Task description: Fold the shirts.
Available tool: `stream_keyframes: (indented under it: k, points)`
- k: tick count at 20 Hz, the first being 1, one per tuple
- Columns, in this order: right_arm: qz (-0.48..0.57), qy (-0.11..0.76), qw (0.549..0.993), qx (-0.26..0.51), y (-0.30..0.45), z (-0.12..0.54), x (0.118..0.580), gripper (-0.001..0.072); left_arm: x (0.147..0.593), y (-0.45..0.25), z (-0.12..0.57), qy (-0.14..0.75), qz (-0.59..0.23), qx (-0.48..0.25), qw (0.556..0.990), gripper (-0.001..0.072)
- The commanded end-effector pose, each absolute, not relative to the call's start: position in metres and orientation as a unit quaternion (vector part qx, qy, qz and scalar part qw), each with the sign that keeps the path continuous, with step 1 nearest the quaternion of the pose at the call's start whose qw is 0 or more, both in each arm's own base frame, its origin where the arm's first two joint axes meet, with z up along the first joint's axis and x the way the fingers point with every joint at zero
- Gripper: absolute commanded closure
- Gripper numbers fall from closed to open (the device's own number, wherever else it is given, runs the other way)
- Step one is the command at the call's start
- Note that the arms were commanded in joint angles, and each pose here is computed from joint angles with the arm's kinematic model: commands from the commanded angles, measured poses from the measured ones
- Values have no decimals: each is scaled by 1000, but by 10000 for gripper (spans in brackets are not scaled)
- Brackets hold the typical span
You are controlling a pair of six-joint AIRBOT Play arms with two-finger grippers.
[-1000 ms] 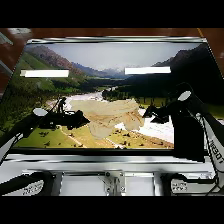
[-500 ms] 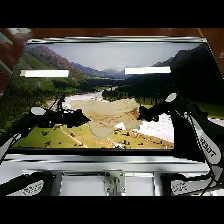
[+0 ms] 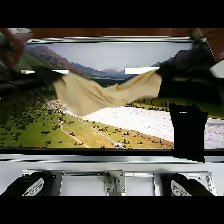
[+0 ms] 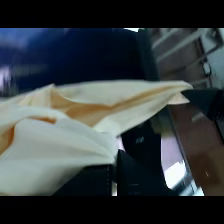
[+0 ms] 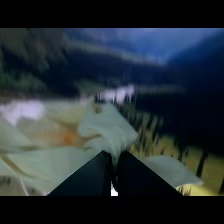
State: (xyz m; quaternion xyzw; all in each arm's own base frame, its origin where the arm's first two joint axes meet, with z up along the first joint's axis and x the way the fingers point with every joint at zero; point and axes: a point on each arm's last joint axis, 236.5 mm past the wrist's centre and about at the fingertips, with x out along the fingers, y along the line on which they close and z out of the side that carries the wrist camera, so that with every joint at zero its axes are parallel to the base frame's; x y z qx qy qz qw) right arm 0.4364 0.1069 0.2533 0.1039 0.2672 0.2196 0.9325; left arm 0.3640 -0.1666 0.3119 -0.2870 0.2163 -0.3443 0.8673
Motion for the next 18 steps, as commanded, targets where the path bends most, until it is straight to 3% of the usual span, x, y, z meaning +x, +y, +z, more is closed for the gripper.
stream_keyframes:
  k: [1, 3, 6, 11, 15, 18]
  points:
    - [168, -45, 983, 51, 74, 475, 352, 641, 287, -125, 505, -37, -308, -220, 925, 670]
    - [138, -144, 980, 16, 61, 540, 288, 641, 247, -102, 554, -101, -260, -210, 937, 670]
    - [107, -199, 974, 0, 49, 573, 222, 641, 221, -79, 553, -91, -195, -202, 955, 671]
    - [36, -199, 979, -41, 22, 570, 172, 641, 211, -73, 452, 109, -142, -146, 973, 670]
    - [22, -94, 994, -52, 13, 524, 206, 641, 215, -76, 356, 279, -133, -140, 941, 670]
    - [33, 130, 991, -23, 13, 414, 265, 641, 223, -75, 274, 377, -119, -155, 905, 670]
